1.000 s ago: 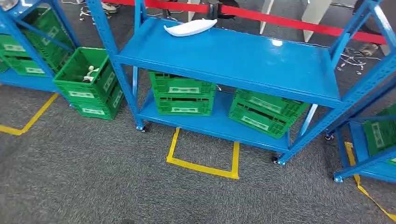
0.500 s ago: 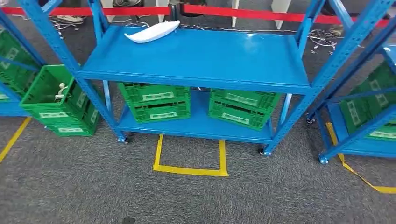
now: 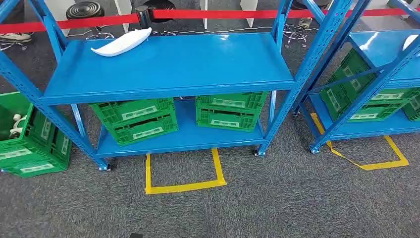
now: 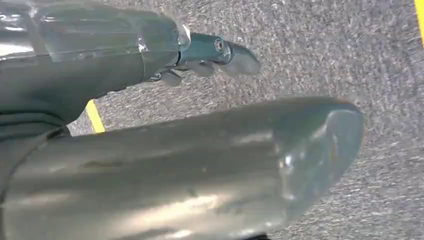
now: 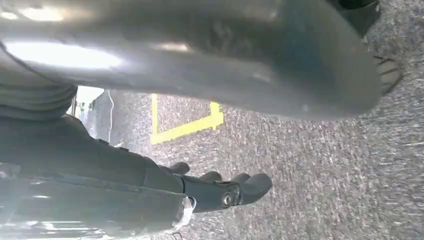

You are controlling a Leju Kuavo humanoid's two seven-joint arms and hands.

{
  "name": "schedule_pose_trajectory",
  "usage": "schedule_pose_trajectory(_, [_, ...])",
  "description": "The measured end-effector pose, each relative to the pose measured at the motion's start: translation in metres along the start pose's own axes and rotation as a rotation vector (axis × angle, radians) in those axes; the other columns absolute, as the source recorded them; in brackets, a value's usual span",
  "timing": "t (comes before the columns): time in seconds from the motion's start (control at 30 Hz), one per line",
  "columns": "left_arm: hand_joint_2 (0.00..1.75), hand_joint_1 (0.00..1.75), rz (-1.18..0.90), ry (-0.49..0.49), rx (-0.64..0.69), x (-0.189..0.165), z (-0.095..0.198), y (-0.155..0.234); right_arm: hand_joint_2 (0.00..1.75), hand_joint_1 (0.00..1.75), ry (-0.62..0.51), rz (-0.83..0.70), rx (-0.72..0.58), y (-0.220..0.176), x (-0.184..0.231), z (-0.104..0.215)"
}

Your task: Take the parts from the cabinet and place them on the table.

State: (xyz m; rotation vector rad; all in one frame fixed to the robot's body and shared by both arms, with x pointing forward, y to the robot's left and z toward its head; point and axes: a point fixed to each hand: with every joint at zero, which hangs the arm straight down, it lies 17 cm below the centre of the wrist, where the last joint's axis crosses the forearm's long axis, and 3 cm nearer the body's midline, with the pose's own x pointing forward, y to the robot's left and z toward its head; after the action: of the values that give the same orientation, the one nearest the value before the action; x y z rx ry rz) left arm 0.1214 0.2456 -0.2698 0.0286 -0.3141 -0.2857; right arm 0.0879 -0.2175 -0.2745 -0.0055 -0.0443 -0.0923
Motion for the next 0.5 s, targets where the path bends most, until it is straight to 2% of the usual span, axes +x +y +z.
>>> schedule_pose_trajectory(0.03, [0.00,0.00,0.000,-0.002,0.001,0.0015,-0.0002,0.0006,0.00,0.00,0.000,0.000,0.000,0.0000,-0.0014,-0.0002])
schedule_pose_trajectory(0.07, [0.00,0.00,0.000,-0.003,0.001,0.0021,-0.0002,0.0007,1.75,0.00,0.000,-0.001,0.000,-0.0003,-0.0014,-0.0002])
schedule_pose_trajectory(0.33, [0.00,0.00,0.009,-0.001,0.001,0.0017,-0.0002,0.0006,1.75,0.00,-0.006,-0.005,-0.001,-0.0014,0.0006,-0.0002])
schedule_pose_trajectory(0.37, [1.75,0.00,0.009,-0.001,0.001,0.0016,-0.0002,0.0008,1.75,0.00,-0.006,-0.005,-0.001,-0.0014,0.0006,-0.0002])
schedule_pose_trajectory(0.5, [1.75,0.00,0.011,-0.001,0.001,0.0017,-0.0002,0.0007,1.75,0.00,-0.006,-0.005,-0.002,-0.0014,0.0006,-0.0002])
